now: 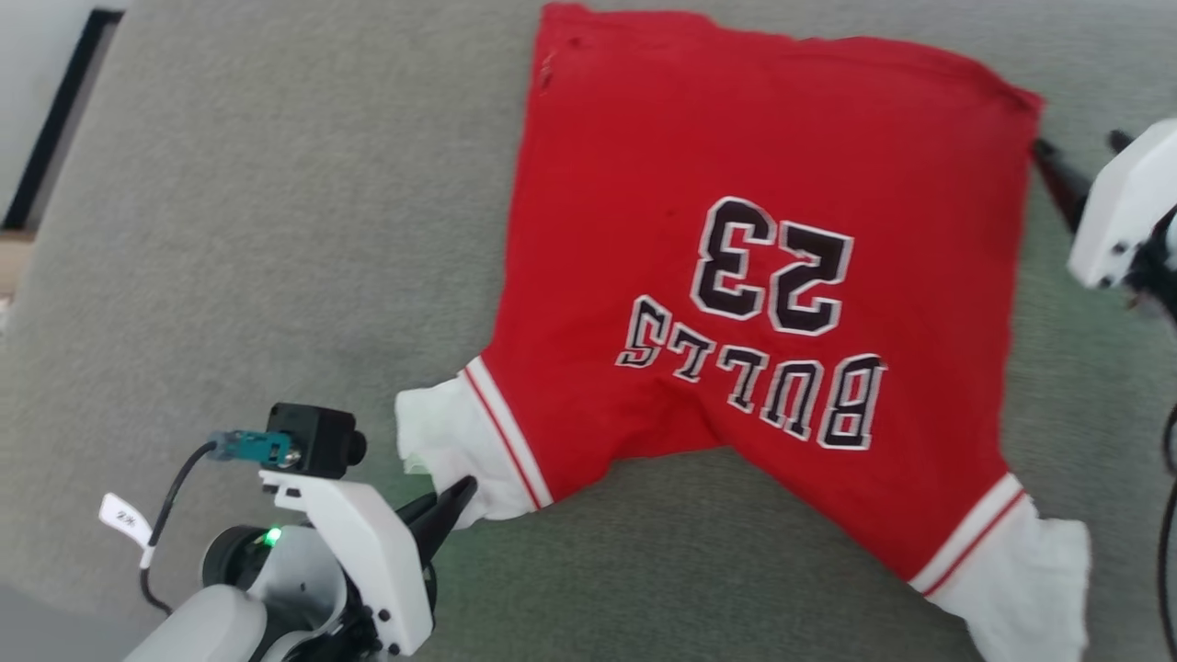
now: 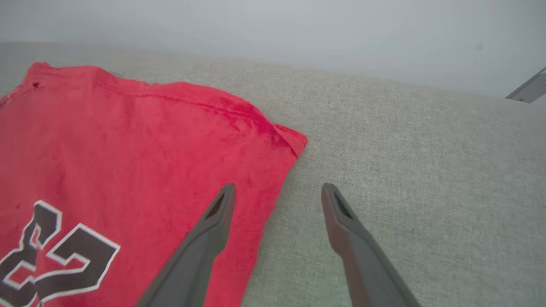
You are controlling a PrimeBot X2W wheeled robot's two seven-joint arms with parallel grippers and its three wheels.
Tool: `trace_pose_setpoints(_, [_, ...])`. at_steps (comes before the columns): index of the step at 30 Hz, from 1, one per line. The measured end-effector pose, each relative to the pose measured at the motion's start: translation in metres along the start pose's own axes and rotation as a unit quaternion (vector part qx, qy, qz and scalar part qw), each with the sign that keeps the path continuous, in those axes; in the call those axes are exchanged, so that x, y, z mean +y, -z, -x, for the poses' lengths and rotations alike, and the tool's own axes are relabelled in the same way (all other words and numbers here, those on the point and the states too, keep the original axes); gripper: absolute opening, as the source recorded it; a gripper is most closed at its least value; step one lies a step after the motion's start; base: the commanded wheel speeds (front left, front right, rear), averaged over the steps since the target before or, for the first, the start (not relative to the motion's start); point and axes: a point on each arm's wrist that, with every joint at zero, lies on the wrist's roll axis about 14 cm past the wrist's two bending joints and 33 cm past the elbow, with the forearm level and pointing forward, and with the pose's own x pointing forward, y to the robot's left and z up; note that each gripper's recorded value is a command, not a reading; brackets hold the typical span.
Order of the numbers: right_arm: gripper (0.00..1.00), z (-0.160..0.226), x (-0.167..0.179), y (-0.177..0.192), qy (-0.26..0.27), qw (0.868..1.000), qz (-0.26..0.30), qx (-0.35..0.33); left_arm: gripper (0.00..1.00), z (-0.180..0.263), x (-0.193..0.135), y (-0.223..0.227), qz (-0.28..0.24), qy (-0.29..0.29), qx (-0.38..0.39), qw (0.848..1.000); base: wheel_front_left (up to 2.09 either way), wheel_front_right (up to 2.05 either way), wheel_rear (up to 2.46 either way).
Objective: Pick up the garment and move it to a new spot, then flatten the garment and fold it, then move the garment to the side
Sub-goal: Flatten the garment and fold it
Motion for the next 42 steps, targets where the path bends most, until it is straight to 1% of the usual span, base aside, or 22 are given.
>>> trace_pose_setpoints(5, [1.00, -0.032, -0.008, 0.013, 0.015, 0.997, 0.002, 0.073, 0.00, 0.000, 0.008, 0.003, 0.011, -0.009, 0.002, 1.000, 0.00, 0.00, 0.00])
trace_pose_setpoints(10, [1.00, -0.060, -0.003, 0.023, 0.012, 0.991, -0.009, 0.130, 0.00, -0.004, 0.013, 0.005, 0.020, -0.013, 0.006, 1.000, 0.00, 0.00, 0.00])
trace_pose_setpoints(13, [1.00, -0.073, 0.001, 0.035, 0.008, 0.985, -0.023, 0.171, 0.00, -0.007, 0.017, 0.006, 0.024, -0.016, 0.009, 1.000, 0.00, 0.00, 0.00])
trace_pose_setpoints(15, [1.00, -0.077, 0.006, 0.046, 0.002, 0.977, -0.033, 0.211, 0.00, -0.009, 0.018, 0.006, 0.027, -0.018, 0.010, 0.999, 0.00, 0.00, 0.00])
trace_pose_setpoints(16, [0.87, -0.078, 0.008, 0.049, 0.000, 0.973, -0.030, 0.229, 0.00, -0.009, 0.020, 0.006, 0.028, -0.020, 0.012, 0.999, 0.00, 0.00, 0.00])
trace_pose_setpoints(17, [0.36, -0.078, 0.008, 0.050, 0.002, 0.970, -0.021, 0.241, 0.00, -0.010, 0.020, 0.007, 0.029, -0.020, 0.012, 0.999, 0.00, 0.00, 0.00])
trace_pose_setpoints(18, [0.00, -0.078, 0.007, 0.051, 0.005, 0.969, -0.015, 0.246, 0.00, -0.011, 0.020, 0.008, 0.030, -0.020, 0.014, 0.999, 0.00, 0.00, 0.00])
trace_pose_setpoints(21, [0.00, -0.076, 0.005, 0.054, 0.006, 0.967, -0.012, 0.254, 0.00, -0.014, 0.022, 0.007, 0.031, -0.020, 0.013, 0.999, 0.00, 0.00, 0.00])
trace_pose_setpoints(28, [0.00, -0.063, 0.003, 0.047, 0.001, 0.972, 0.007, 0.233, 0.00, -0.019, 0.027, -0.005, 0.019, -0.025, 0.001, 1.000, 0.00, 0.00, 0.00])
trace_pose_setpoints(31, [0.00, -0.050, 0.002, 0.043, -0.010, 0.976, 0.013, 0.217, 0.00, -0.021, 0.027, -0.014, 0.008, -0.023, -0.008, 1.000, 0.00, 0.00, 0.00])
trace_pose_setpoints(33, [0.00, -0.039, 0.002, 0.042, -0.022, 0.978, 0.010, 0.206, 0.00, -0.023, 0.027, -0.019, 0.001, -0.024, -0.010, 1.000, 0.00, 0.00, 0.00])
trace_pose_setpoints(35, [0.00, -0.025, -0.001, 0.042, -0.026, 0.979, 0.023, 0.199, 0.00, -0.024, 0.027, -0.023, -0.008, -0.024, -0.013, 1.000, 0.00, 0.00, 0.00])
trace_pose_setpoints(38, [0.00, 0.000, -0.005, 0.043, -0.040, 0.981, 0.021, 0.189, 0.00, -0.028, 0.023, -0.028, -0.020, -0.019, -0.014, 1.000, 0.00, 0.00, 0.00])
trace_pose_setpoints(42, [0.00, 0.036, -0.010, 0.053, -0.054, 0.981, 0.023, 0.186, 0.00, -0.033, 0.017, -0.035, -0.044, -0.011, -0.012, 0.999, 0.00, 0.00, 0.00])
